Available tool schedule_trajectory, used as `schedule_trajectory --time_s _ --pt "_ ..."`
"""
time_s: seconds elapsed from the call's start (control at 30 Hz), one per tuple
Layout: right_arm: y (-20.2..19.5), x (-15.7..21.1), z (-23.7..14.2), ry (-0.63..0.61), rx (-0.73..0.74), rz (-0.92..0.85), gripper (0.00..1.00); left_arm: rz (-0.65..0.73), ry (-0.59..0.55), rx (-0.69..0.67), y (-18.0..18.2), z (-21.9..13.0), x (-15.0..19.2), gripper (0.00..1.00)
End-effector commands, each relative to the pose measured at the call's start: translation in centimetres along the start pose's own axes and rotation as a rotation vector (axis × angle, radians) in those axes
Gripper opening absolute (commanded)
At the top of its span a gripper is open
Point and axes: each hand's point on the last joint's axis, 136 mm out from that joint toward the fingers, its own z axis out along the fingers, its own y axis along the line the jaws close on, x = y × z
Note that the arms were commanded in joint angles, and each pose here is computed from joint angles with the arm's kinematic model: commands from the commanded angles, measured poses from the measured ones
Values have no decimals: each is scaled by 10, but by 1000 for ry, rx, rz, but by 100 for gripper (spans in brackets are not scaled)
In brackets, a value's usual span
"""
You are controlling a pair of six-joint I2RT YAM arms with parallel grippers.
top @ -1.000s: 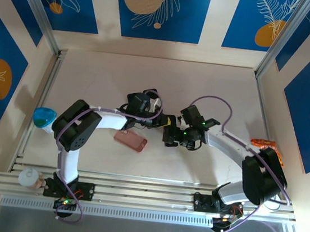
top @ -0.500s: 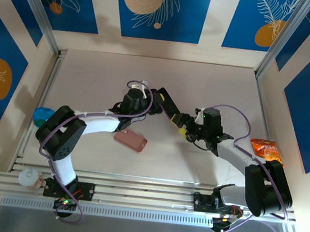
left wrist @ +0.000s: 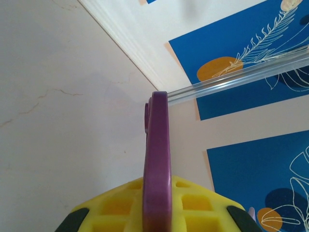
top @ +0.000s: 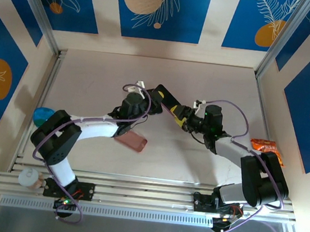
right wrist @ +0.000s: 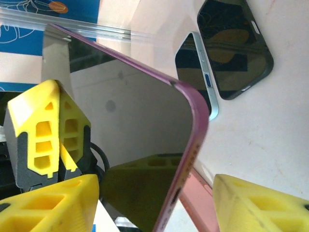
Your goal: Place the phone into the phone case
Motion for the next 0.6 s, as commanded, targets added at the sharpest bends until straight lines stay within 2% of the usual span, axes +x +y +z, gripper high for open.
schedule_trajectory --time_s 0.0,0.17,0.27,0.47,0.57 --pt "16 -12 3 -13 -49 -18 59 -63 -35 124 -38 -13 -8 0" --pt "21 -18 10 -8 -69 -20 59 -65 -35 116 -35 -20 -7 0" --pt "22 -20 14 -7 -82 -8 53 -77 -42 117 -35 -24 -9 0" --pt "27 -20 18 0 -101 -1 25 -34 -29 101 -36 -26 -8 0" --pt "30 -19 16 -6 -91 -2 13 -25 -32 75 -30 -29 -8 15"
